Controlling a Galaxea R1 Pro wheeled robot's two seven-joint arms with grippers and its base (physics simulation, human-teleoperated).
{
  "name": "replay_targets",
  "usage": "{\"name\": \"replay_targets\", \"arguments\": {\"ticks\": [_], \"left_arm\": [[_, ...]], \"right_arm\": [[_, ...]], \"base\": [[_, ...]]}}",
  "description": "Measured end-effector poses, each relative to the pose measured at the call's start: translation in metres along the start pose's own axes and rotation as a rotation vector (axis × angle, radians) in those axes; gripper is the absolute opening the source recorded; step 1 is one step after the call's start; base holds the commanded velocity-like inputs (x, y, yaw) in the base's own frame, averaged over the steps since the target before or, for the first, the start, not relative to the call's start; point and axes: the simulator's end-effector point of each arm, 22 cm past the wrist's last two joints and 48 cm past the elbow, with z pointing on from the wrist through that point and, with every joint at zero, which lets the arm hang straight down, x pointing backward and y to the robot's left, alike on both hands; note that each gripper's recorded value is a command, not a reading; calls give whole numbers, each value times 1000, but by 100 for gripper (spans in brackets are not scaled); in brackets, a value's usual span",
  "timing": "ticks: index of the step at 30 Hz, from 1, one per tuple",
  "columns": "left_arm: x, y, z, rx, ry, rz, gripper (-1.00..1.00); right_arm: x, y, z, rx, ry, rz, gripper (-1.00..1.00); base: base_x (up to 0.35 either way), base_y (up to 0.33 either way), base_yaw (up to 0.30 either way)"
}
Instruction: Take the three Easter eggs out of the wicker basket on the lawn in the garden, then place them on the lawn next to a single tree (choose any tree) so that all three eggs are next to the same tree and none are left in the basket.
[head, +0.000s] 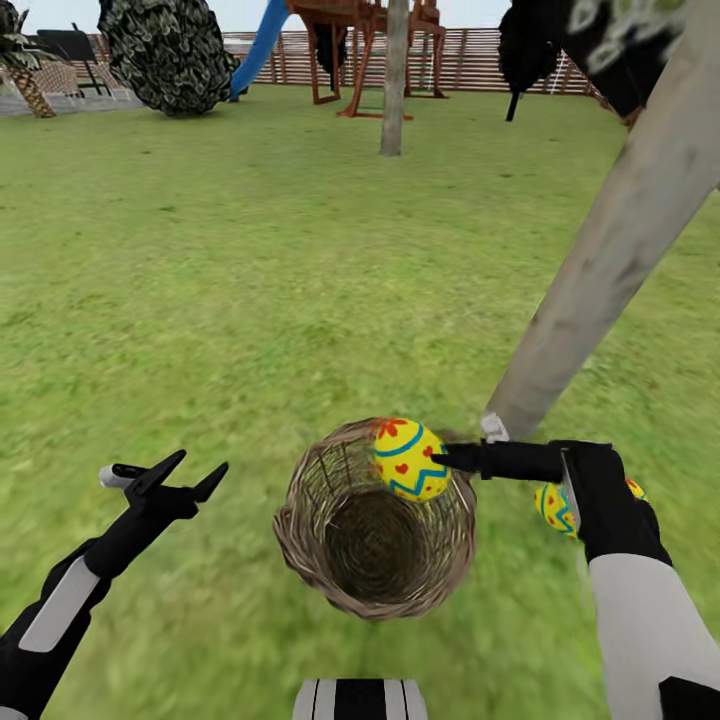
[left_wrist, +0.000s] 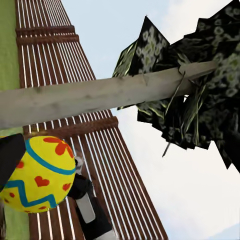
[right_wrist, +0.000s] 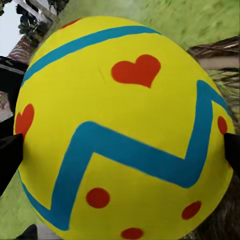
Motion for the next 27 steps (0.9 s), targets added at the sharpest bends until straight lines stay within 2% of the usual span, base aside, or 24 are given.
{"name": "replay_targets", "arguments": {"ticks": [1, 5, 7, 10, 12, 15, 20, 23, 27], "left_arm": [[1, 1, 1, -10, 1, 1, 100], [7, -6, 14, -16, 22, 23, 100], [14, -12, 29, -19, 41, 41, 100], [19, -22, 40, -10, 55, 60, 100], [21, -28, 43, -1, 58, 70, 100], [26, -30, 50, 27, 47, 55, 100], [28, -35, 53, 45, 47, 57, 100], [29, -37, 54, 49, 49, 59, 100], [30, -37, 55, 44, 50, 61, 100]], "right_arm": [[0, 0, -10, -4, -18, 18, -100], [-7, 5, -24, 3, -43, 21, -100], [-12, 8, -27, 5, -52, 51, -100], [-14, 13, -27, -3, -57, 59, -100], [-17, 18, -28, -5, -61, 53, -100], [-16, 18, -28, -7, -62, 60, -100], [-18, 20, -30, -7, -65, 57, -100], [-29, 15, -46, 10, -126, 68, -100], [-32, 14, -51, 17, -143, 65, -100]], "base": [[-325, 0, 0], [-341, 0, 0], [-345, 0, 0], [-313, 0, -46], [-91, 0, -175], [-15, 0, -201], [-1, 0, -206], [0, 0, -206], [0, 0, -206]]}}
